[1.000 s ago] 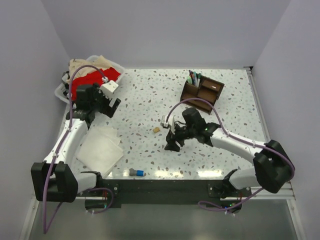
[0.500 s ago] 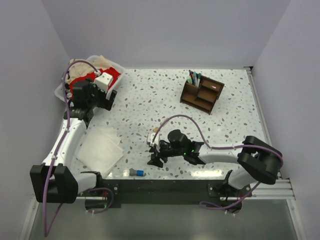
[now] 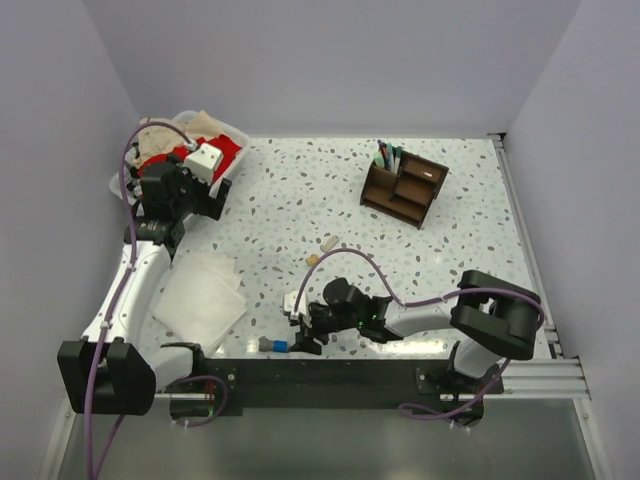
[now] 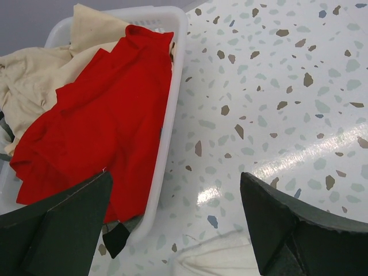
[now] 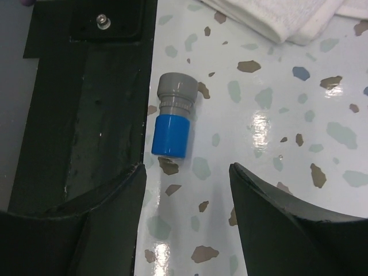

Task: Sort the stationery into containers
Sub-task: Pick up the stationery from the corner of the board.

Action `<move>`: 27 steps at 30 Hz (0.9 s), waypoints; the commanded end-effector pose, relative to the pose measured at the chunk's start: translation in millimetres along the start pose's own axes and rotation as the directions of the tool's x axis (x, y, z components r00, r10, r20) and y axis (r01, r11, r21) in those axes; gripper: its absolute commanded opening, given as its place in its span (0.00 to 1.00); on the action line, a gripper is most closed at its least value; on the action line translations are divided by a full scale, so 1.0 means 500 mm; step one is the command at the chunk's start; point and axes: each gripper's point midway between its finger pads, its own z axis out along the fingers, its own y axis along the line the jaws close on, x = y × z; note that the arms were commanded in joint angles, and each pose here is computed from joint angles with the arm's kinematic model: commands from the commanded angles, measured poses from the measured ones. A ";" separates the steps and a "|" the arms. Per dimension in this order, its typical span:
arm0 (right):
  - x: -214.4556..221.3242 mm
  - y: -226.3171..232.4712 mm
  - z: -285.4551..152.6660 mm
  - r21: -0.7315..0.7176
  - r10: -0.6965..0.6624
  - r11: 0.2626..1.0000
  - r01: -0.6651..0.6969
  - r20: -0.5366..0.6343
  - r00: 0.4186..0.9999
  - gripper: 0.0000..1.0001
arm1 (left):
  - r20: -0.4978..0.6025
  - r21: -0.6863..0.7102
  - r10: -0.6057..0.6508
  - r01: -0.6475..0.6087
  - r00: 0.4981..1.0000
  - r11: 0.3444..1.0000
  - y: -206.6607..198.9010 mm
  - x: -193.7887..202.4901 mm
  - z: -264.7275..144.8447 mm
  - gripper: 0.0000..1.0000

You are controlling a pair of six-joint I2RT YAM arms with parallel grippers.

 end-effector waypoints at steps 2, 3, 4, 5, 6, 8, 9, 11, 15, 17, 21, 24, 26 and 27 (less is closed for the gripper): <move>-0.020 -0.004 0.016 0.019 -0.066 0.998 0.065 0.039 0.997 0.64 | 0.073 -0.040 -0.004 0.006 0.997 0.999 0.017 -0.037 -0.020 0.98; -0.012 -0.004 0.019 0.019 -0.063 0.998 0.063 0.032 0.997 0.64 | 0.070 -0.040 -0.004 0.007 0.998 0.999 0.017 -0.035 -0.019 0.98; -0.015 -0.003 0.022 0.020 -0.069 0.997 0.068 0.043 0.997 0.64 | 0.069 -0.041 -0.004 0.007 0.998 0.999 0.017 -0.035 -0.018 0.98; -0.016 -0.003 0.025 0.021 -0.071 0.997 0.070 0.046 0.996 0.64 | 0.067 -0.042 -0.003 0.006 0.998 0.999 0.017 -0.033 -0.018 0.98; -0.018 -0.003 0.028 0.021 -0.069 0.997 0.068 0.049 0.996 0.64 | 0.067 -0.042 -0.003 0.006 0.998 0.999 0.017 -0.032 -0.019 0.98; -0.019 0.000 0.036 0.014 -0.066 0.998 0.065 0.053 0.996 0.64 | 0.067 -0.039 -0.006 0.009 0.998 0.999 0.015 -0.030 -0.018 0.98; -0.024 -0.003 0.041 0.021 -0.061 0.998 0.060 0.058 0.996 0.65 | 0.063 -0.037 -0.006 0.008 0.998 0.999 0.014 -0.027 -0.018 0.98; -0.023 0.000 0.052 0.024 -0.061 0.998 0.060 0.060 0.996 0.66 | 0.063 -0.039 -0.002 0.005 0.998 0.999 0.014 -0.027 -0.021 0.98; -0.032 -0.007 0.069 0.063 -0.033 0.998 0.029 0.068 0.997 0.69 | 0.052 -0.047 0.011 -0.009 0.999 0.999 0.014 -0.015 -0.024 0.98; -0.036 -0.004 0.075 0.068 -0.026 0.997 0.021 0.071 0.997 0.70 | 0.054 -0.046 0.010 -0.008 0.999 0.999 0.012 -0.013 -0.023 0.98; -0.032 -0.005 0.081 0.093 -0.022 0.996 0.016 0.062 0.998 0.69 | 0.047 -0.042 0.009 -0.007 0.999 0.999 0.009 -0.003 -0.019 0.98; -0.020 -0.013 0.085 0.112 -0.035 0.993 0.031 0.036 0.999 0.62 | 0.050 -0.040 0.004 -0.002 0.999 0.999 0.007 -0.002 -0.016 0.98; -0.011 -0.016 0.088 0.116 -0.046 0.992 0.045 0.009 0.999 0.55 | 0.045 -0.031 0.000 0.001 0.999 1.000 0.003 0.003 -0.014 0.98; -0.002 -0.018 0.088 0.118 -0.046 0.992 0.047 -0.010 0.999 0.55 | 0.044 -0.027 0.001 0.000 0.999 1.000 0.002 0.004 -0.013 0.98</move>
